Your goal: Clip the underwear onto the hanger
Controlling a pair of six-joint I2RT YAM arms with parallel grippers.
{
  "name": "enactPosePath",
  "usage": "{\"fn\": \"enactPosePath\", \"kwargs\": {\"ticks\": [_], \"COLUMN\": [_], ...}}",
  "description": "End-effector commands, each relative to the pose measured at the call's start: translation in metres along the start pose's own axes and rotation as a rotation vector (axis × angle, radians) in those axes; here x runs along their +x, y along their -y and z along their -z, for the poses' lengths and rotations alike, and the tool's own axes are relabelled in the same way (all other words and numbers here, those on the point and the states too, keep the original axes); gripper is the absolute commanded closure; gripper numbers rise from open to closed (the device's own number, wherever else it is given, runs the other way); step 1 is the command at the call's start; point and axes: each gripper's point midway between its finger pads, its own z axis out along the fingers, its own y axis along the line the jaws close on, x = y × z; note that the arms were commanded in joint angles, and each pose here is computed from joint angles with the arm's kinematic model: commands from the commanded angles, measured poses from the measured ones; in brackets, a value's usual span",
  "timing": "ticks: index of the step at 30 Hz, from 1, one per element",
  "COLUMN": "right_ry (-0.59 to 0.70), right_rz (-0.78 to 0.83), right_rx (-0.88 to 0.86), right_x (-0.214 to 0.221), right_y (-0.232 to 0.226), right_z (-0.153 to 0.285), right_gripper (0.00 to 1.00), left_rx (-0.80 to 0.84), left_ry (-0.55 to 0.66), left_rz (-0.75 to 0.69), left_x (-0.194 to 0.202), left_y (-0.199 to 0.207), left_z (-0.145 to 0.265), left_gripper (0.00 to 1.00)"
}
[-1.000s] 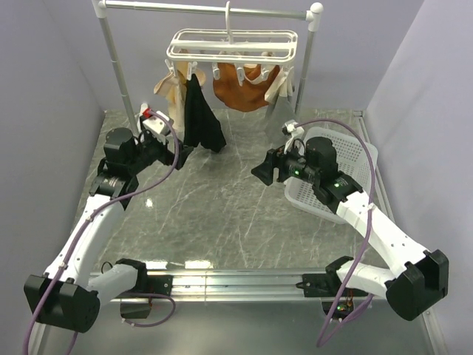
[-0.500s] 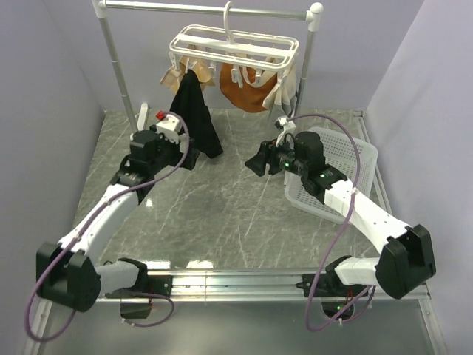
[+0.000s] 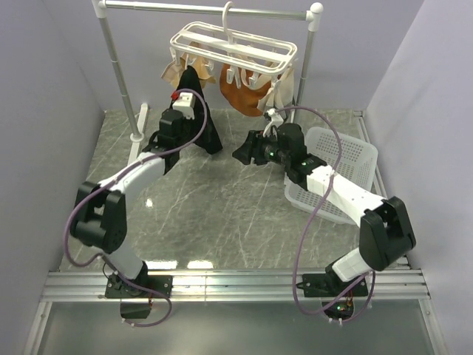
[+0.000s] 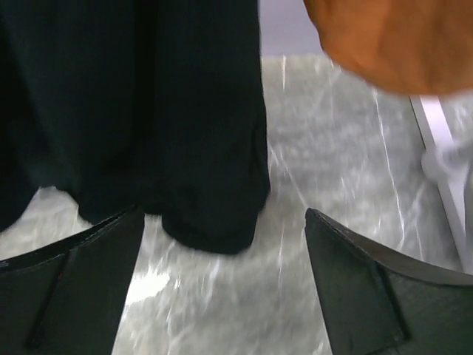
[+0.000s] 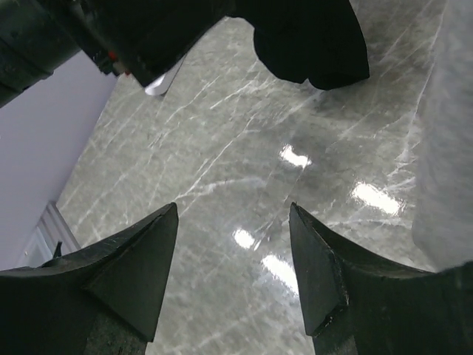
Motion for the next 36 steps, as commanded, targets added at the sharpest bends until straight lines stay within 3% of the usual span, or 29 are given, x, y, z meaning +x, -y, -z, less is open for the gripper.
{"fn": "enactPosePath", "kwargs": {"ticks": [1,5,8,9,12,16,26,36], "right_ry": [0.076,0.079,0.081,0.081,0.080,0.085,0.069,-0.053], "right_rz": [-0.040,-0.053,-0.059,-0.059,-0.058,-0.068,-0.146,-0.398], "right_rx": [-0.029,-0.026,-0.026,-0.026,-0.030,-0.051,-0.167,-0.331], "right_x": [-0.029,-0.029,-0.030,-0.030,-0.031,-0.038,-0.046,-0.031], "right_y": [-0.015,-0.013,-0.013,-0.013,-0.013,-0.011,-0.023,-0.046], "right_z": [-0.012,-0.018,-0.019,-0.020,-0.024,-0.034,-0.048,-0.043], "right_gripper": [0.31,0.31,0.31,0.31,0.32,0.32,0.24,0.21], "left_rx": [-0.032,-0.089,-0.090,-0.086,-0.009,0.117,0.501,0.802], "left_ry": [0.123,0.094,0.088,0.085,0.063,0.056,-0.014,0.015], "left_rz": [0.077,0.088,0.072,0.069,0.040,-0.039,-0.160,-0.219], "left_x": [-0.044,-0.035,-0.031,-0.030,-0.026,-0.032,-0.038,-0.044], "left_y": [0.006,-0.003,-0.004,-0.004,0.008,0.027,0.048,0.061], "left_z": [-0.018,-0.038,-0.039,-0.038,-0.029,-0.004,0.083,0.142], "left_gripper": [0.06,0.19,0.42,0.59,0.85,0.99,1.00,1.00]}}
